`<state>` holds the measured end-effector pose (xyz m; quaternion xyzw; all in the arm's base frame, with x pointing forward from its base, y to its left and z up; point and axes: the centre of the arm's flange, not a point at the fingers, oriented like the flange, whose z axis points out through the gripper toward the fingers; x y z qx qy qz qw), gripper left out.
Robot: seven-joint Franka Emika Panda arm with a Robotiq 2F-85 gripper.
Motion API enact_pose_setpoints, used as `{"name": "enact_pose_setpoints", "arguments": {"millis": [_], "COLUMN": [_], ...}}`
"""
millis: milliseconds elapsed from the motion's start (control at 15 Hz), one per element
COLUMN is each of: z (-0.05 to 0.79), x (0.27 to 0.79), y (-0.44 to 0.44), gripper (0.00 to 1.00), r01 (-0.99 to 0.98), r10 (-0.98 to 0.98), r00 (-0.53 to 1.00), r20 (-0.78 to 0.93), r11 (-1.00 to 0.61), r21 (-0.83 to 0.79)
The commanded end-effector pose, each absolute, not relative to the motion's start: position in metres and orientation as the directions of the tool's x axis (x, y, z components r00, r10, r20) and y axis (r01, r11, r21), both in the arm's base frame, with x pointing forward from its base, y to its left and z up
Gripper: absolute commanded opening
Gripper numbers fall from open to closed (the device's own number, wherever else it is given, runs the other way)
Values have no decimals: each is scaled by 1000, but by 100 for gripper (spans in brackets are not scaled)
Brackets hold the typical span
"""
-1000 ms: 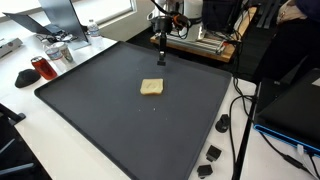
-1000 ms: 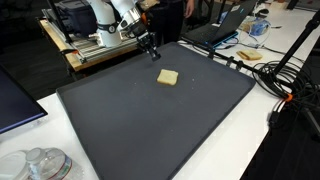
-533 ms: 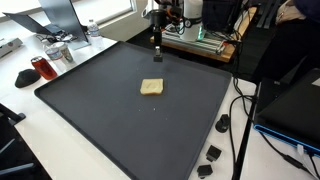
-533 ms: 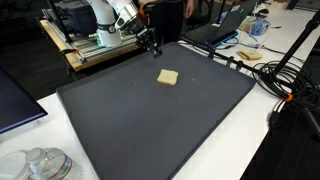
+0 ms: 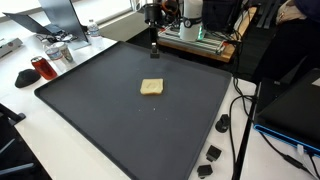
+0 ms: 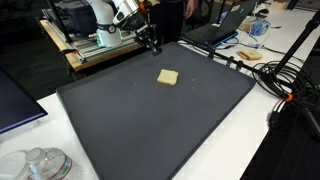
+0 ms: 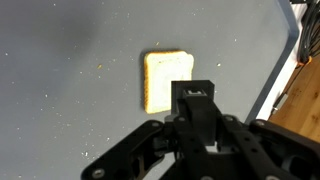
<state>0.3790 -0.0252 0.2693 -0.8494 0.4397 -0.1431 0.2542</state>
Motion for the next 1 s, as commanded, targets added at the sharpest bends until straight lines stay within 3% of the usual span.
{"name": "enact_pose_setpoints", "arguments": {"millis": [0,533,933], "z": [300,300,277], "x": [389,410,429], "y": [-23,-1,19], "gripper": [5,5,5], "r01": [-682,-639,-580], "r10": [-811,-718,-617], "r00": [583,657,744], "r20": [59,228,255], "r11": [-527,-692,-787], "r21": [-508,-337,-212]}}
